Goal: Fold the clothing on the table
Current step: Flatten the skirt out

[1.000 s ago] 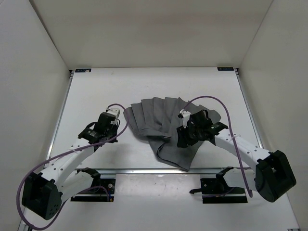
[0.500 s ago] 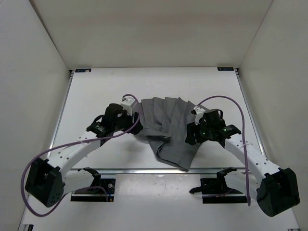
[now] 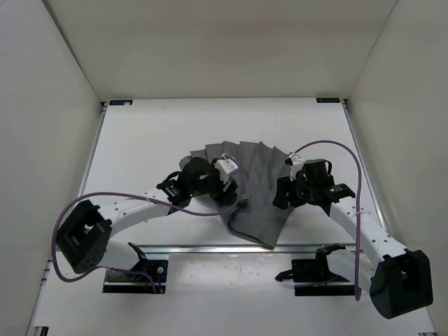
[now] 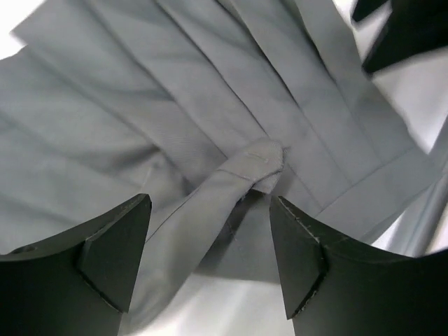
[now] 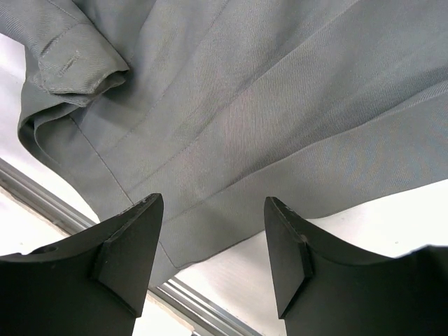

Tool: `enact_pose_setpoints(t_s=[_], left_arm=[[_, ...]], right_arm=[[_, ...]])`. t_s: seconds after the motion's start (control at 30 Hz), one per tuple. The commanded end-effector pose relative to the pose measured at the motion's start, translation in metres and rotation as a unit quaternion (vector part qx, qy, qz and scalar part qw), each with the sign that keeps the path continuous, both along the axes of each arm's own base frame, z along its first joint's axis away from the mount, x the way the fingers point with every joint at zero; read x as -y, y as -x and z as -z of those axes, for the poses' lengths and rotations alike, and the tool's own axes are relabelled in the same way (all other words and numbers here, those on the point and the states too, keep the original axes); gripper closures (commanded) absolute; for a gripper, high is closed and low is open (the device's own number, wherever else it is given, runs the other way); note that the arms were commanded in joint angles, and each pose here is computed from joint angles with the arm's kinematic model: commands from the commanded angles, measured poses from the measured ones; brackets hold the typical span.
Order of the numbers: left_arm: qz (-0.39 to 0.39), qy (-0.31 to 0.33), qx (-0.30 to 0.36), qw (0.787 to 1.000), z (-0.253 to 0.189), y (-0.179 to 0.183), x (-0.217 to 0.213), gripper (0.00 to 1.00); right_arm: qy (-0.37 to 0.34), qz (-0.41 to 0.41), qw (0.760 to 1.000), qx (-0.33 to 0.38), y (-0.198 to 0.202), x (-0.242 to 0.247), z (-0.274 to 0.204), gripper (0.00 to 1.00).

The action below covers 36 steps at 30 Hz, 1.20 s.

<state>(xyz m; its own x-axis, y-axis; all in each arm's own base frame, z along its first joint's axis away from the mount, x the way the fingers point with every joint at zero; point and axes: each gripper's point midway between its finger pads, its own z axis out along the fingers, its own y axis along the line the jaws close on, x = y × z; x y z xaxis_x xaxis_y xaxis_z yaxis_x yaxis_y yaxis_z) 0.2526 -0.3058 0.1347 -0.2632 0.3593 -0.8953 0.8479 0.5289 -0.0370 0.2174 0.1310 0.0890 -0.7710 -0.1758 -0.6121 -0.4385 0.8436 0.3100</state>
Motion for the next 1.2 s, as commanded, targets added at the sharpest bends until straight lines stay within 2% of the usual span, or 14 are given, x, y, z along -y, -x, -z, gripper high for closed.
enact_pose_setpoints(t_s=[0.0,0.07,0.27,0.57,0.67,0.7,0.73,0.77,0.83,0.9,0.97,1.1,1.17], left_arm=[[0.092,-0.040,0.090,0.991,-0.001,-0.001,0.025,0.21],[0.119,-0.053,0.096,0.987,0.007,0.003,0.032,0.22],[0.148,-0.055,0.127,0.979,0.013,0.008,0.044,0.16],[0.208,-0.126,0.153,0.958,0.042,0.008,0.070,0.17],[0.214,-0.154,0.157,0.952,0.051,0.004,0.073,0.27],[0.216,-0.161,0.151,0.951,0.056,0.003,0.072,0.34],[0.218,-0.169,0.150,0.949,0.058,0.001,0.071,0.51],[0.224,-0.185,0.148,0.945,0.066,0.002,0.068,0.72],[0.207,-0.212,0.145,0.944,0.071,-0.007,0.059,1.00],[0.183,-0.225,0.156,0.944,0.061,-0.017,0.049,1.00],[0.130,-0.216,0.160,0.954,0.042,-0.030,0.032,1.00],[0.014,-0.124,0.175,0.977,-0.027,-0.063,-0.013,1.00],[-0.054,-0.122,0.190,0.973,-0.047,-0.084,-0.043,1.00]], right_arm=[[-0.014,-0.010,0.999,0.032,-0.009,-0.004,-0.013,0.43],[-0.020,-0.013,0.999,0.038,-0.011,-0.005,-0.017,0.43],[-0.034,-0.018,0.998,0.041,-0.011,-0.007,-0.017,0.44],[-0.046,-0.015,0.997,0.054,-0.014,-0.005,-0.025,0.44],[-0.048,-0.013,0.997,0.060,-0.015,-0.004,-0.026,0.43],[-0.050,-0.015,0.997,0.061,-0.015,-0.005,-0.028,0.44],[-0.049,-0.014,0.997,0.056,-0.014,-0.004,-0.026,0.44],[-0.049,-0.017,0.997,0.054,-0.012,-0.006,-0.025,0.44],[-0.049,-0.019,0.997,0.053,-0.011,-0.005,-0.024,0.43],[-0.049,-0.027,0.997,0.058,-0.012,-0.008,-0.025,0.43],[-0.048,-0.041,0.996,0.056,-0.008,-0.013,-0.024,0.43],[-0.030,-0.111,0.992,0.050,0.007,-0.036,-0.018,0.43],[-0.005,-0.154,0.987,0.049,0.020,-0.050,-0.013,0.41]])
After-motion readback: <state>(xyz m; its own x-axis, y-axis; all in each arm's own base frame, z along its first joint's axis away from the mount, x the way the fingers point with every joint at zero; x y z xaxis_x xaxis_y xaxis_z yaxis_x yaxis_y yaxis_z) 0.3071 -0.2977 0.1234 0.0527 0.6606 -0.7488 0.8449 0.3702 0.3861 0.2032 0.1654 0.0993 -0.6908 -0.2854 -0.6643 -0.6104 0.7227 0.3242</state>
